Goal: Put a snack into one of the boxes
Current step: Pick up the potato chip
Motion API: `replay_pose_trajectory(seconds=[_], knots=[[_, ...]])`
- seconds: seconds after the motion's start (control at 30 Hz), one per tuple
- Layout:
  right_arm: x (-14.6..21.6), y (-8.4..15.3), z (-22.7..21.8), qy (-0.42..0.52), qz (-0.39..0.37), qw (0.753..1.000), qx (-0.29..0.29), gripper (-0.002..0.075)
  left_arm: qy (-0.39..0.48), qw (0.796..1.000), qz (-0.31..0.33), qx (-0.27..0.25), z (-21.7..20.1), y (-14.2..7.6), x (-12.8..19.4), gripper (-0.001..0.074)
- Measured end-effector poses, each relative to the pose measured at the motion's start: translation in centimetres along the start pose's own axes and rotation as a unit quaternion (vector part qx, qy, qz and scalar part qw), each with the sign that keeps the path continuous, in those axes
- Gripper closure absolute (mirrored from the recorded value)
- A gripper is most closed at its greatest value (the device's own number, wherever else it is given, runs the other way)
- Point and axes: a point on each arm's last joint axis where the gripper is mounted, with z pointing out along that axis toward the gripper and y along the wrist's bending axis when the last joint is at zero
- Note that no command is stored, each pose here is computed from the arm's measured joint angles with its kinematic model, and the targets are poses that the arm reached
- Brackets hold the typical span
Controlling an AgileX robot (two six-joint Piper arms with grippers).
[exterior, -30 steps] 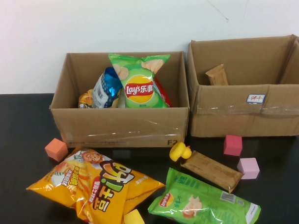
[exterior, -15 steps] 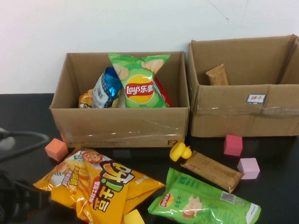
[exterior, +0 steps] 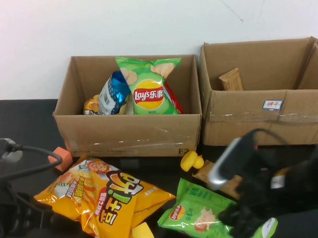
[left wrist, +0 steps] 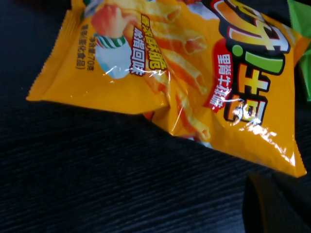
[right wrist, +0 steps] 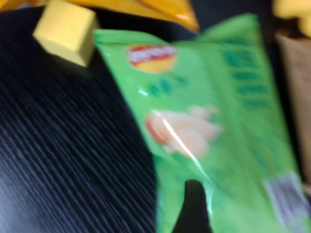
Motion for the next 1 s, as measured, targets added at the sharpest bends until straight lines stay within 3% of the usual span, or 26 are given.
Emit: replay_pose_trajectory(seconds=[0.47,0.57,0.73,1.0], knots=[[-0.5,0.2,8.0,0.081,-0.033,0.996,-0.036,0.0212,0.017,1.0,0.012,0.001,-0.2,-0.1,0.4,0.0736],[-0.6,0.1,8.3,0.078,-0.04,0.996,-0.033,0.0271,0.018,1.0,0.012,0.0,-0.3,-0.1,0.4,0.0736],[-1.2,-0.1,8.1,0.064,-0.045,0.997,-0.026,0.0501,0.018,1.0,0.012,0.0,-0.3,-0.1,0.4,0.0736],[-1.6,-0.4,7.1,0.089,-0.087,0.992,-0.031,0.0522,0.016,1.0,0.013,0.0,-0.3,-0.1,0.5,0.0736]])
